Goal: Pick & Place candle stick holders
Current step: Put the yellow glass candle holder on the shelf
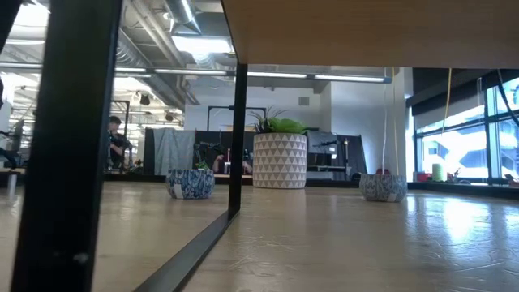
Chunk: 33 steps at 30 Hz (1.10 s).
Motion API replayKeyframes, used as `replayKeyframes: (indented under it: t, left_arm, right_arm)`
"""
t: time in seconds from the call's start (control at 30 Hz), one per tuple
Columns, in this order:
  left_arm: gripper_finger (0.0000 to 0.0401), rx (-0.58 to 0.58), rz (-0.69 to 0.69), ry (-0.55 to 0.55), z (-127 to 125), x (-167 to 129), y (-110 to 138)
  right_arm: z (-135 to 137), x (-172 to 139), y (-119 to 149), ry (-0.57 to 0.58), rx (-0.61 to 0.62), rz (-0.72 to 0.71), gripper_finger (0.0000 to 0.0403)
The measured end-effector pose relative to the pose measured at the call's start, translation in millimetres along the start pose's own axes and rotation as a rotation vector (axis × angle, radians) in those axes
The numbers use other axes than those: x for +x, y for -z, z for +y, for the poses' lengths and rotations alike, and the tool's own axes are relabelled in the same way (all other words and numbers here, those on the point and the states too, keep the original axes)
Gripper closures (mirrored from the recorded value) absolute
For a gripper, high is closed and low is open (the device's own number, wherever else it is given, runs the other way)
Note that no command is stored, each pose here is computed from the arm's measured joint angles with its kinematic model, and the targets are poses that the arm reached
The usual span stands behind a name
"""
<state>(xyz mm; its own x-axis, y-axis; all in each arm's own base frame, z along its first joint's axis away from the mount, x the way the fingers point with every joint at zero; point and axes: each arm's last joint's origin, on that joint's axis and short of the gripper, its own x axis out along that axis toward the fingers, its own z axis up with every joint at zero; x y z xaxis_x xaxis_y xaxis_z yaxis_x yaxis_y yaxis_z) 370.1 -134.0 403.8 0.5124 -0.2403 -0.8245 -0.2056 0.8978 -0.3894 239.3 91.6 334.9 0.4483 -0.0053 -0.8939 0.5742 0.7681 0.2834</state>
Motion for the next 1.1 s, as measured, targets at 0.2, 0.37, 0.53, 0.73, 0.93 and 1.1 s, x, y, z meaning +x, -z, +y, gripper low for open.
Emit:
replayKeyframes:
  t: [0.2,0.37,0.53,0.73,0.93,1.1]
  left_arm:
    - [0.0385,-0.041,0.037,0.018,-2,11,1]
    - [0.0385,-0.061,0.007,0.017,0,4,-4]
    - [0.0385,-0.063,0.002,0.017,6,3,-8]
    - [0.0385,-0.079,0.017,0.039,15,3,-15]
    - [0.0385,-0.069,0.082,0.080,20,16,-20]
    - [0.0385,-0.007,0.162,0.096,13,44,-15]
  right_arm:
    - [-5,-24,12,0.007,-0.005,-0.132,0.0310]
    - [-9,-44,27,0.001,-0.054,-0.246,0.0322]
    - [1,-63,57,-0.051,-0.180,-0.405,0.0332]
    - [25,-83,104,-0.177,-0.287,-0.697,0.0336]
    - [28,-87,115,-0.181,-0.319,-0.768,0.0337]
    - [28,-87,114,-0.171,-0.319,-0.781,0.0337]
